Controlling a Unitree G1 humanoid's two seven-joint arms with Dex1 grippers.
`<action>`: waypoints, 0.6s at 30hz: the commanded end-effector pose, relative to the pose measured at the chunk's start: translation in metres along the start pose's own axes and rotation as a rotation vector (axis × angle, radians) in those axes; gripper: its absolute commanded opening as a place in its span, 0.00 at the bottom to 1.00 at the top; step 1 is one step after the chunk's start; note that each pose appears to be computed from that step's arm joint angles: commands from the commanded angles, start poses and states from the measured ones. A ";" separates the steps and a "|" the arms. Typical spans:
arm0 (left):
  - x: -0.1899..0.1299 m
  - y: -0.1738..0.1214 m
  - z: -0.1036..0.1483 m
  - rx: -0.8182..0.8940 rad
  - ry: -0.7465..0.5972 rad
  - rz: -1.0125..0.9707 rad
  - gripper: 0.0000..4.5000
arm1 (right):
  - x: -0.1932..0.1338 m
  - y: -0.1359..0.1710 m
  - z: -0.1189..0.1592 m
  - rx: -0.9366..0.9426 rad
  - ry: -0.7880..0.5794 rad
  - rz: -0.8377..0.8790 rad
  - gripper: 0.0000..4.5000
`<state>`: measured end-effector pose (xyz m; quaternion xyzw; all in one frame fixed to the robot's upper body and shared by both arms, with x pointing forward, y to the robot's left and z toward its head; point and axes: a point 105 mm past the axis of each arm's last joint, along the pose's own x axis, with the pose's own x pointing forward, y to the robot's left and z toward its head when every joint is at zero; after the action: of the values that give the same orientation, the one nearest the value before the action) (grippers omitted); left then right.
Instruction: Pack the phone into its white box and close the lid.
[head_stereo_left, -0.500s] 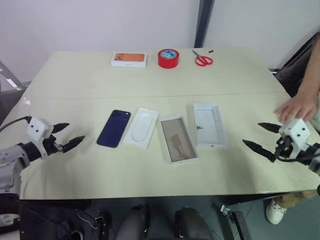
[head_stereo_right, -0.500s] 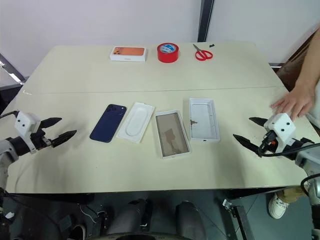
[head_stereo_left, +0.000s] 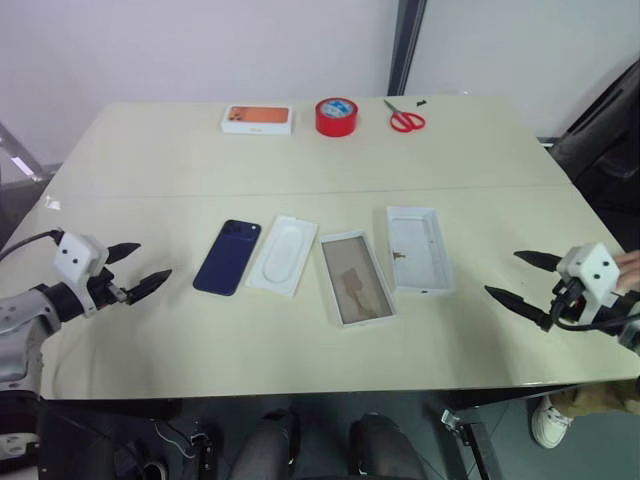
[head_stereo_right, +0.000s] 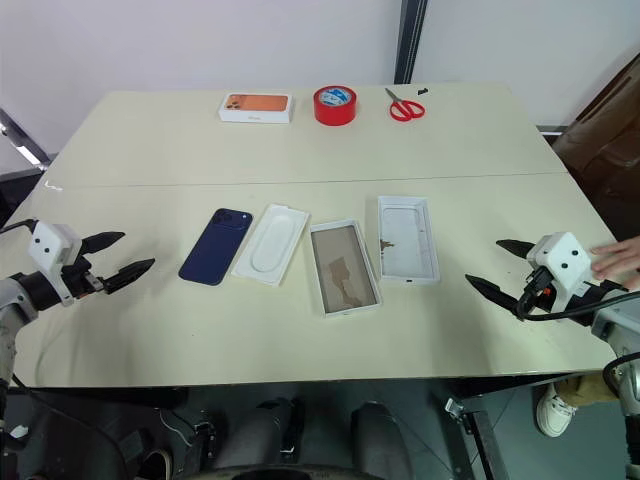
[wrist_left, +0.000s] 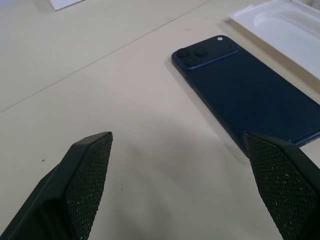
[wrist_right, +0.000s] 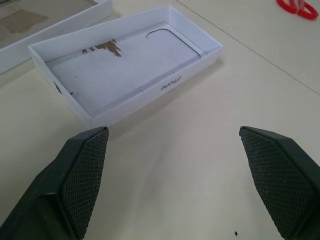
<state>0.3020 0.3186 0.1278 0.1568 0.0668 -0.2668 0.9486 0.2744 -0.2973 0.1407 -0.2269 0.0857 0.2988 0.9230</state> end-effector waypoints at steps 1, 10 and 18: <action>0.002 0.004 0.015 0.046 -0.027 0.007 0.97 | 0.003 -0.003 0.012 -0.047 -0.030 -0.007 0.98; 0.033 -0.016 0.030 -0.021 -0.054 -0.053 0.97 | 0.023 0.006 0.033 -0.102 -0.081 0.040 0.98; 0.078 -0.053 0.047 -0.186 -0.052 -0.166 0.97 | 0.058 0.029 0.067 -0.155 -0.179 0.152 0.98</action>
<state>0.3392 0.2330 0.1278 0.0575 0.0963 -0.3322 0.9365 0.3062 -0.2295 0.1623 -0.2503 0.0195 0.3774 0.8914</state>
